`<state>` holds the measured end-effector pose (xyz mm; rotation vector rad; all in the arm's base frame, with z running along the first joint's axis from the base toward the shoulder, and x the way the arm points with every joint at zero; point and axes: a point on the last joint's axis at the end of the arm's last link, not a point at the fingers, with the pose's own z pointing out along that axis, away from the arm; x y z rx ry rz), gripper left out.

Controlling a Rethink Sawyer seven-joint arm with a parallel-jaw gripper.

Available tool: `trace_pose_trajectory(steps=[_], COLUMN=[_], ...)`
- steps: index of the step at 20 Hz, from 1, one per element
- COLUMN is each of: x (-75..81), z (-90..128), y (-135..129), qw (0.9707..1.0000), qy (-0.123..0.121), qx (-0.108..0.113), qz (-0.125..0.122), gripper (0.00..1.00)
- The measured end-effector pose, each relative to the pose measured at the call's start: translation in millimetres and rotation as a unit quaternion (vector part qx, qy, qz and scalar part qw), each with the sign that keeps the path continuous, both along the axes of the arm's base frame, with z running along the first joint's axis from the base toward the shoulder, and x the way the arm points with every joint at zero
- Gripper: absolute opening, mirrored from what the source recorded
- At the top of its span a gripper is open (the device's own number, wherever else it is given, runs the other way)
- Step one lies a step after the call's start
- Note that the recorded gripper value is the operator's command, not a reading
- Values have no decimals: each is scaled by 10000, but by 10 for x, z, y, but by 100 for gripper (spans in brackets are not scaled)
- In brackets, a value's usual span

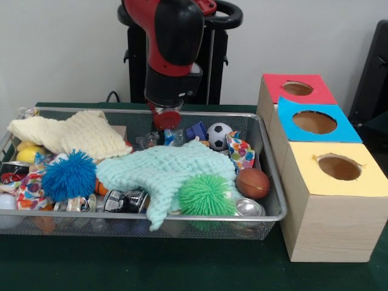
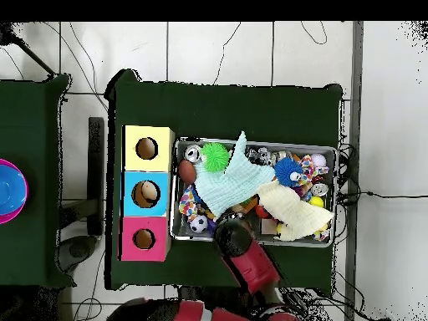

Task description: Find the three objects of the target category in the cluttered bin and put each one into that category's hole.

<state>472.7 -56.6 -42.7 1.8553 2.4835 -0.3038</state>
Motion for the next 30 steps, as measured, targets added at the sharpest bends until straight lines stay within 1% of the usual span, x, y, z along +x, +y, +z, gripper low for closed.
trace_pose_trajectory(steps=[2,7,8,15,26,30], x=[9,-14,-27,-31,-21,-24], z=[-40,-48,-63,-61,-42,8], y=[-48,-177,-199,-204,-205,-193], qw=[10000,9999,9998,9996,9995,9996], qy=[-35,-97,-102,-113,-129,-100], qx=[-28,-114,-122,-114,-115,-60], qz=[15,84,135,230,257,270], gripper=[100,100,0,0,0,0])
